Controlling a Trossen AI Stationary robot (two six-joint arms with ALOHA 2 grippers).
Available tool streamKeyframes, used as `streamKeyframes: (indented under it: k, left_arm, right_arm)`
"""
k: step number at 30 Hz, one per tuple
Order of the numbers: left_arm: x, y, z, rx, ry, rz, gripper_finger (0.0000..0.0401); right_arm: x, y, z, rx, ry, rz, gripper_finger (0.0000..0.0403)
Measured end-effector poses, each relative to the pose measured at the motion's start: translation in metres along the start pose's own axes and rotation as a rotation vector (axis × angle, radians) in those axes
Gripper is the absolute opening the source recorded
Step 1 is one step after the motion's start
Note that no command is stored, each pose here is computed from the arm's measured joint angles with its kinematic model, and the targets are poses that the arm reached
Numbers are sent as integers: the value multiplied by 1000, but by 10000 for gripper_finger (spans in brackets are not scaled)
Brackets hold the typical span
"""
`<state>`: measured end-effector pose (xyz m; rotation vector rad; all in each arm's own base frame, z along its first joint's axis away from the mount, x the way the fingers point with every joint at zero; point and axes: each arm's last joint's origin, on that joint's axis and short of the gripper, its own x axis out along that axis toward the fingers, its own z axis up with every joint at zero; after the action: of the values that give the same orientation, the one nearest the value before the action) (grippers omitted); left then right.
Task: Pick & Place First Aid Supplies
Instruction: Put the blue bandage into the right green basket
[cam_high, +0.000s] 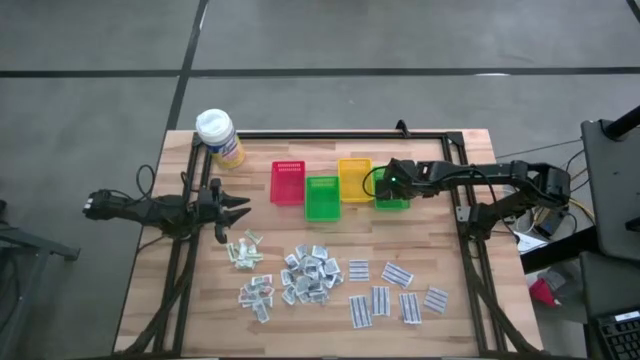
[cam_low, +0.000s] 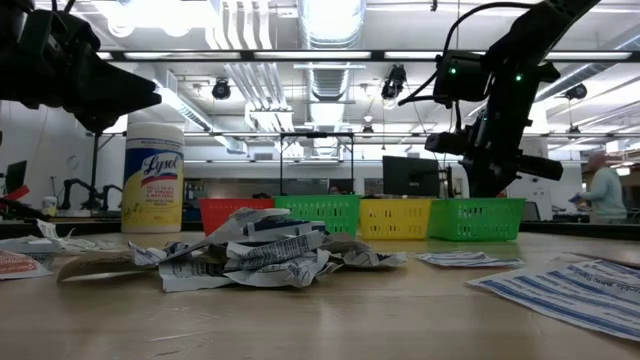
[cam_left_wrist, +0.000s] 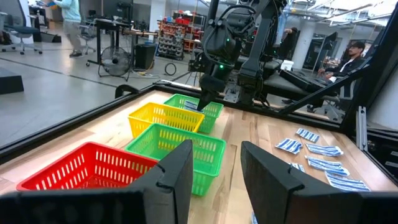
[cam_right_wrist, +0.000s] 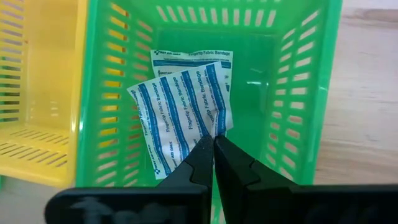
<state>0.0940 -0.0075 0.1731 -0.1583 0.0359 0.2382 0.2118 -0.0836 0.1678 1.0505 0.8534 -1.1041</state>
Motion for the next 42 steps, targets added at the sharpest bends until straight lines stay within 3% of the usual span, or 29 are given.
streamKeyframes:
  k: [13,31,42]
  left_arm:
    - [0,0,0,0,0,0,131]
    - [0,0,0,0,0,0,131]
    - [0,0,0,0,0,0,131]
  right_arm:
    - [0,0,0,4,-2,5,14]
    - [0,2,1,6,-12,22,115]
    - [-16,1,4,26,-43,86,109]
